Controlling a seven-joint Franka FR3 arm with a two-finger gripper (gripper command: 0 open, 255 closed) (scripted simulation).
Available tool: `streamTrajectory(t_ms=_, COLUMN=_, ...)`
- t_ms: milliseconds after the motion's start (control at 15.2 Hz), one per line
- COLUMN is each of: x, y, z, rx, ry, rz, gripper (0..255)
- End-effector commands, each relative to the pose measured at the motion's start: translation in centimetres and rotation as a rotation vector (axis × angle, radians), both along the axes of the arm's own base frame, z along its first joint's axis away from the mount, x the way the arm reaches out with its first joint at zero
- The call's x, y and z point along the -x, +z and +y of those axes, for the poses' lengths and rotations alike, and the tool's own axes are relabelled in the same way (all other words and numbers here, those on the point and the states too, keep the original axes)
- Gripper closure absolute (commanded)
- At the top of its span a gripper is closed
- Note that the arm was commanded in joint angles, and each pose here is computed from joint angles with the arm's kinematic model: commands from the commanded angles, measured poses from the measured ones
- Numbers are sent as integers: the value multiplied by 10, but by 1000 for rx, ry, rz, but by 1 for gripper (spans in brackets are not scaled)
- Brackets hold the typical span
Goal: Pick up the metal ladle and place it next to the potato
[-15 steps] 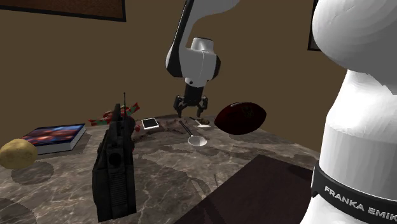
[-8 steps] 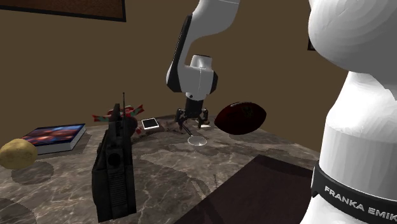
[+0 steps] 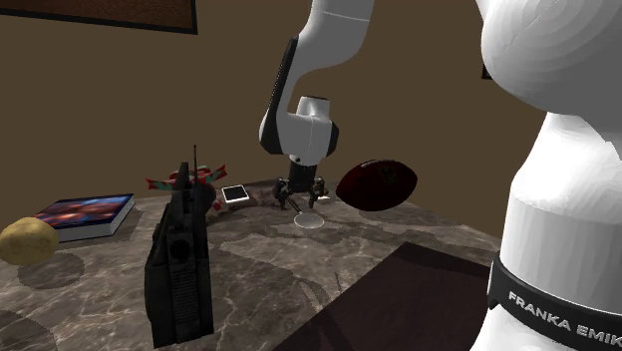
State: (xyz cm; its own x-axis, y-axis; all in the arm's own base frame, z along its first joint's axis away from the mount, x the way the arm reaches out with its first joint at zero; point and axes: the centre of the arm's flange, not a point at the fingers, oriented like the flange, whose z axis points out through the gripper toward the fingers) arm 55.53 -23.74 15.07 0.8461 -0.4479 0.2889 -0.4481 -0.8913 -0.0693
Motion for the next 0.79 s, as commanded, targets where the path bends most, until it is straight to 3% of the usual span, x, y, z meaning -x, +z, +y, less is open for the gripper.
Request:
streamTrajectory(t_ms=0, x=0, y=0, z=0, rx=0, ry=0, rz=0, gripper=0)
streamTrajectory(t_ms=132, x=0, y=0, z=0, rx=0, ry=0, rz=0, gripper=0)
streamTrajectory(t_ms=198, x=0, y=0, z=0, rx=0, ry=0, rz=0, gripper=255)
streamTrajectory(t_ms=726, x=0, y=0, z=0, rx=0, ry=0, rz=0, gripper=255)
